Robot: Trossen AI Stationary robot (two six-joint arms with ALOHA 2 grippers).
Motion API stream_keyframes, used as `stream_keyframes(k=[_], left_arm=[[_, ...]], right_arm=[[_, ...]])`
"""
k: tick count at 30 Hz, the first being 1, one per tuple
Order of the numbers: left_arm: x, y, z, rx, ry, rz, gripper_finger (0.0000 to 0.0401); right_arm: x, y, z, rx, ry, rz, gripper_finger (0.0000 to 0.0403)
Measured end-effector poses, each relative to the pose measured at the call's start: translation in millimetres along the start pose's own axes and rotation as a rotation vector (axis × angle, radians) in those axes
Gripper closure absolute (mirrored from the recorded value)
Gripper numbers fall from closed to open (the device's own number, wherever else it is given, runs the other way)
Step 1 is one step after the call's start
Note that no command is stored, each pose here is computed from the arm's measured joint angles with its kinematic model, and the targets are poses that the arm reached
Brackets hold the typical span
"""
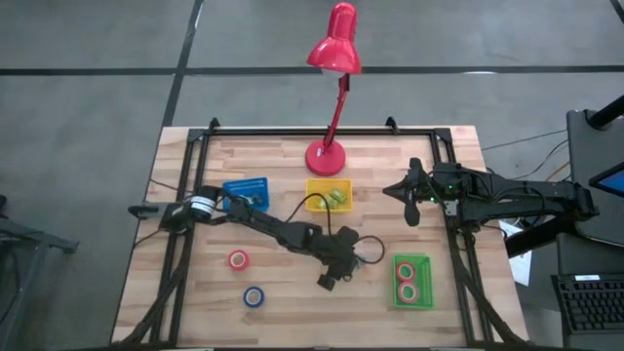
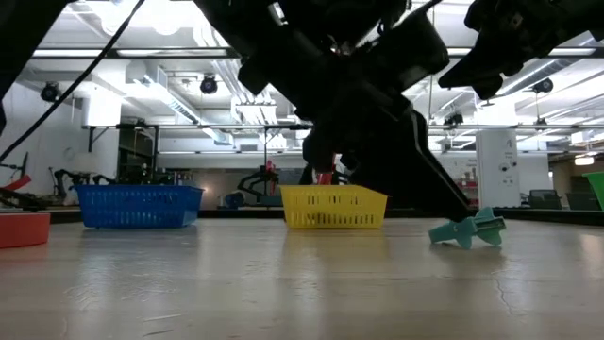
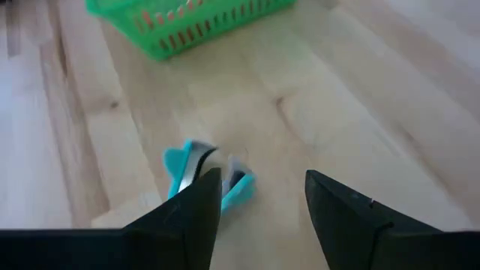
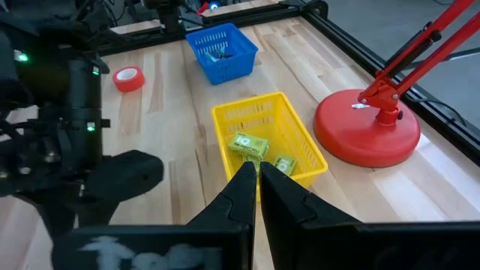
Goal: Pick and place Stapler, Stapler remover, tape
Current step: Put the light blue staple remover into the blue bin
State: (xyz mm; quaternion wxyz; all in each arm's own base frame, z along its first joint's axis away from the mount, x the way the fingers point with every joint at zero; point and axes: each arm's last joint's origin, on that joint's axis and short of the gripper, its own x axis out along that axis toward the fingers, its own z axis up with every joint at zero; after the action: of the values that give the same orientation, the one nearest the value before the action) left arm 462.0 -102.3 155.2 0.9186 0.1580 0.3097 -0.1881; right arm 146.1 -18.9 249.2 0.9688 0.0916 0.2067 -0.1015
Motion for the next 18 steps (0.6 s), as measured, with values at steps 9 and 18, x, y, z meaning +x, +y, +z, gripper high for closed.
stream_keyframes(k=[9, 18], left_arm=[[0.0, 0.8, -0.6, 0.029, 0.01, 0.031, 0.0241], [7.8, 0.2, -7.0, 0.049, 0.015, 0.032, 0.0277]], right_arm=[[0.0, 0.0, 0.0, -0.001, 0.0, 0.0, 0.0385], [0.0, 0.0, 0.0, 0.001, 0.0, 0.0, 0.0385]])
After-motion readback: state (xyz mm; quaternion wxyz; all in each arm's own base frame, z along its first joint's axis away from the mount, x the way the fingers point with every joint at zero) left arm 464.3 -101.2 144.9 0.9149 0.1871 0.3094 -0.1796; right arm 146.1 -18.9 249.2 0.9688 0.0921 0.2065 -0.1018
